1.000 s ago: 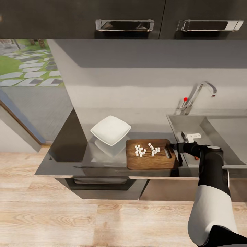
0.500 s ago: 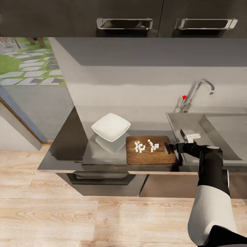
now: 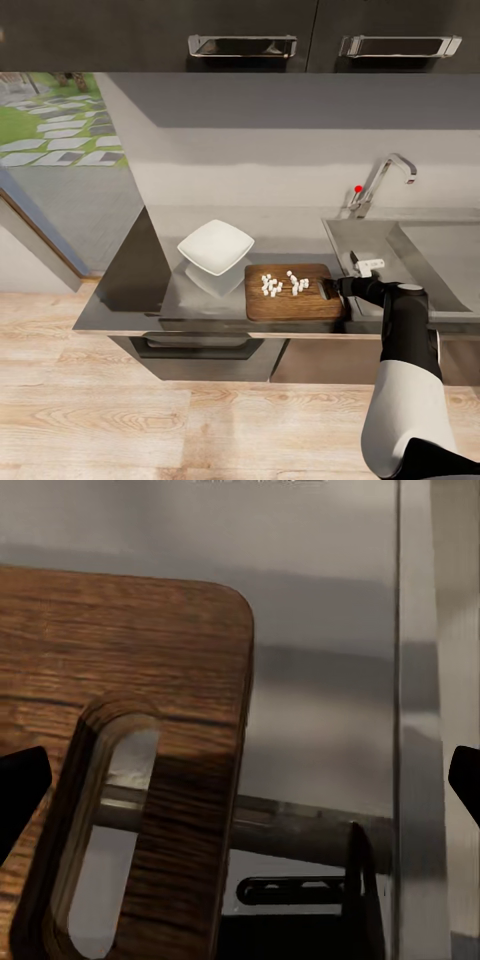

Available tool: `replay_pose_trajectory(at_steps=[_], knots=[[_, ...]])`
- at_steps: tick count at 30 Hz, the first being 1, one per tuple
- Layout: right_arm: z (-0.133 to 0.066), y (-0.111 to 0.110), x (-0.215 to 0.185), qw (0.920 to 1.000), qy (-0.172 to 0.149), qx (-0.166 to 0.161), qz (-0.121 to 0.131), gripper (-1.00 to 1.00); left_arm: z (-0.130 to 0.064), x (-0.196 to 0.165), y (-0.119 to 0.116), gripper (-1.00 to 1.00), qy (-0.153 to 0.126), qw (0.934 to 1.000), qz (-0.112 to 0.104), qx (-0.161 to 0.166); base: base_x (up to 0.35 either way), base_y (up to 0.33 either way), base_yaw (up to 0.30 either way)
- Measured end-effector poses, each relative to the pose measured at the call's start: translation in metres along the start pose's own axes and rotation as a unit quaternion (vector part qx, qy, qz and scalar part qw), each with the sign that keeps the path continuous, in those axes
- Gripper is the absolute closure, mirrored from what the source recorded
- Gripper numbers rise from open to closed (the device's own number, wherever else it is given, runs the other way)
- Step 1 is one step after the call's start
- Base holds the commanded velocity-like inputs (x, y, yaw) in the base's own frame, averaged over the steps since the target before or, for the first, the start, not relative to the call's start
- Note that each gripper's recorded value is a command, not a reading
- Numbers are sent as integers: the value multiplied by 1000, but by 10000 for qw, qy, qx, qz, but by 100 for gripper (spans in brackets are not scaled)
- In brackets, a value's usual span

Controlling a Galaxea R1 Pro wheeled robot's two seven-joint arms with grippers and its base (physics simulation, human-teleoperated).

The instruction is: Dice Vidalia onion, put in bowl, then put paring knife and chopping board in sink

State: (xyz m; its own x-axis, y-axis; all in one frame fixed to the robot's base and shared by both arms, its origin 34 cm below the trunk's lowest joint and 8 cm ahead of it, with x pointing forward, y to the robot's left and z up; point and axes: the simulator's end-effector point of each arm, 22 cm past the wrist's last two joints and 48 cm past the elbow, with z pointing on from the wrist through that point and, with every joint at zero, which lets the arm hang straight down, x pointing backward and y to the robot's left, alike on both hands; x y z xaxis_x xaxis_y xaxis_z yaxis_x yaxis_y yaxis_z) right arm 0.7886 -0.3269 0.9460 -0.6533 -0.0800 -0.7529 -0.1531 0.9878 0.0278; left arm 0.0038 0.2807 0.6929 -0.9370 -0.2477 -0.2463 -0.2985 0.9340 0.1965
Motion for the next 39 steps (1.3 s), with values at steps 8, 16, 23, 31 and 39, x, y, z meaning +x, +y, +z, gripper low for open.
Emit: replay_pose_trajectory(at_steps=[8, 16, 23, 31, 39], knots=[[1, 3, -1, 10000, -30, -3, -84, -100, 0, 1, 1, -100, 14, 10000, 7, -4, 0, 0, 0], [1, 3, -1, 10000, -32, -2, -86, -100, 0, 1, 1, -100, 14, 10000, 7, -4, 0, 0, 0], [1, 2, -1, 10000, -27, 10, -89, -100, 0, 1, 1, -100, 14, 10000, 7, -4, 0, 0, 0], [1, 1, 0, 10000, -22, 25, -84, -100, 0, 1, 1, -100, 14, 10000, 7, -4, 0, 0, 0], [2, 0, 2, 10000, 4, 25, -75, -100, -1, 2, 1, -100, 34, 10000, 13, -9, 0, 0, 0]])
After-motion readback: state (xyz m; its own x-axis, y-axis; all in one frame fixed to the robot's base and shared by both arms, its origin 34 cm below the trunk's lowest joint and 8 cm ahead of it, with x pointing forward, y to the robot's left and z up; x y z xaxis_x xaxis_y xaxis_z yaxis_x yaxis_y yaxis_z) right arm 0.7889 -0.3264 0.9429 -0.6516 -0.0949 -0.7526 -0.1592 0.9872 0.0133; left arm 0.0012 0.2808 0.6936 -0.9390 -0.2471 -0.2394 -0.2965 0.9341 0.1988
